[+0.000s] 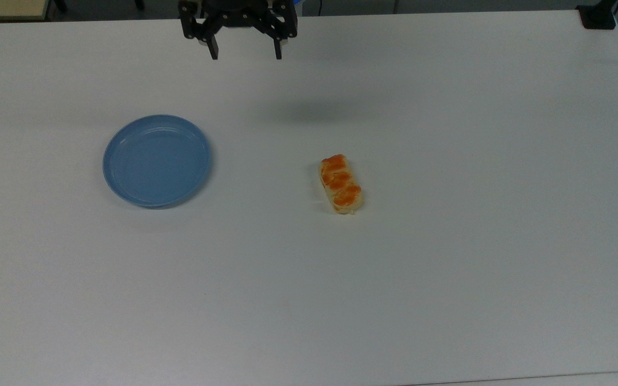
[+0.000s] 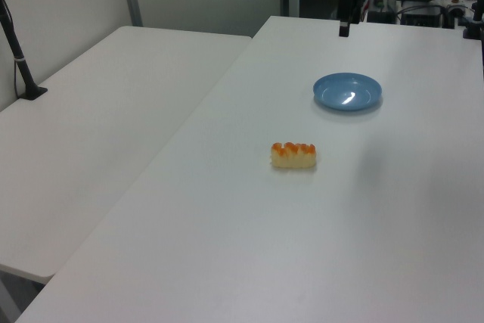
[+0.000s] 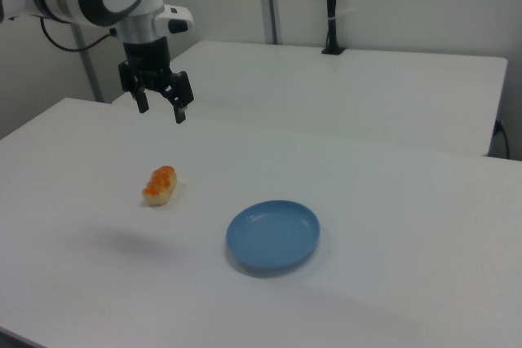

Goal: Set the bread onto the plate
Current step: 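Move the open gripper down over the orange-topped bread roll, then close the gripper on the bread roll and lift it, then carry the held bread roll over the light blue plate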

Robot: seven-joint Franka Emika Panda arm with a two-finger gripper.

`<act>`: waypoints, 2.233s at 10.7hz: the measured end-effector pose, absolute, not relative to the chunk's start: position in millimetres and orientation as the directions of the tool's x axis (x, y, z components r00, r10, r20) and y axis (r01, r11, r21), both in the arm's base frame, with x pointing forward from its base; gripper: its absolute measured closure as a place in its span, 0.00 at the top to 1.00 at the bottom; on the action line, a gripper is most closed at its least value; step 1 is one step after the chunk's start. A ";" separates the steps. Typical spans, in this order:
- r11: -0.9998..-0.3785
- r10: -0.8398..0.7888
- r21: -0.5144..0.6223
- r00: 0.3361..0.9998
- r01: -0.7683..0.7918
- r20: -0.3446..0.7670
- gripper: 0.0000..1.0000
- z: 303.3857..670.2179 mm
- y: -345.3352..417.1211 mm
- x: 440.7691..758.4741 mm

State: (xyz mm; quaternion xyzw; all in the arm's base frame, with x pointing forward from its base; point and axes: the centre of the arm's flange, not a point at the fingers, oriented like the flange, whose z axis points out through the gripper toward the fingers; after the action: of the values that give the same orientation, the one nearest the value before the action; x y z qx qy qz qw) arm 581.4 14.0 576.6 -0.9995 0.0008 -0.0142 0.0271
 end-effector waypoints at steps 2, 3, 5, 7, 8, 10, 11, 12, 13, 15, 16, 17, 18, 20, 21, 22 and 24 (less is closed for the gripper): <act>-0.996 0.062 -0.057 0.996 0.066 0.064 1.00 551.3 56.6 601.4; -0.993 0.103 -0.056 0.992 0.107 0.070 1.00 529.1 84.6 612.3; -0.983 0.171 -0.049 0.983 0.175 0.071 1.00 475.3 138.2 630.1; -0.977 0.207 -0.040 0.977 0.209 0.045 1.00 422.5 169.4 640.1; -0.976 0.212 -0.035 0.977 0.213 0.031 1.00 401.1 173.5 644.1; -0.974 0.228 -0.014 0.973 0.228 0.023 1.00 366.8 179.7 650.4; -0.971 0.241 0.006 0.970 0.241 0.016 1.00 351.9 181.9 652.1; -0.968 0.249 0.021 0.969 0.249 0.002 1.00 338.9 182.0 652.9; -0.966 0.255 0.035 0.967 0.255 -0.014 0.96 328.0 181.2 653.0; -0.964 0.259 0.048 0.966 0.260 -0.029 0.88 317.4 180.9 652.1; -0.966 0.251 0.048 0.967 0.253 -0.032 0.70 315.8 182.2 651.0; -0.969 0.242 0.051 0.970 0.244 -0.028 0.56 316.7 184.3 650.7; -0.971 0.233 0.051 0.972 0.234 -0.015 0.41 323.4 186.0 651.6; -0.975 0.219 0.048 0.975 0.217 0.044 0.32 373.5 181.8 652.6; -0.979 0.201 0.048 0.978 0.199 0.049 0.33 413.1 169.4 647.3; -0.982 0.183 0.047 0.982 0.181 0.048 0.33 458.3 146.3 638.4; -0.979 0.201 0.045 0.979 0.199 0.042 0.33 539.6 77.6 611.7</act>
State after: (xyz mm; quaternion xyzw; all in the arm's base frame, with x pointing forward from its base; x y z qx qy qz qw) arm 611.7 77.6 539.6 -0.9945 -0.1006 -0.0229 -0.0202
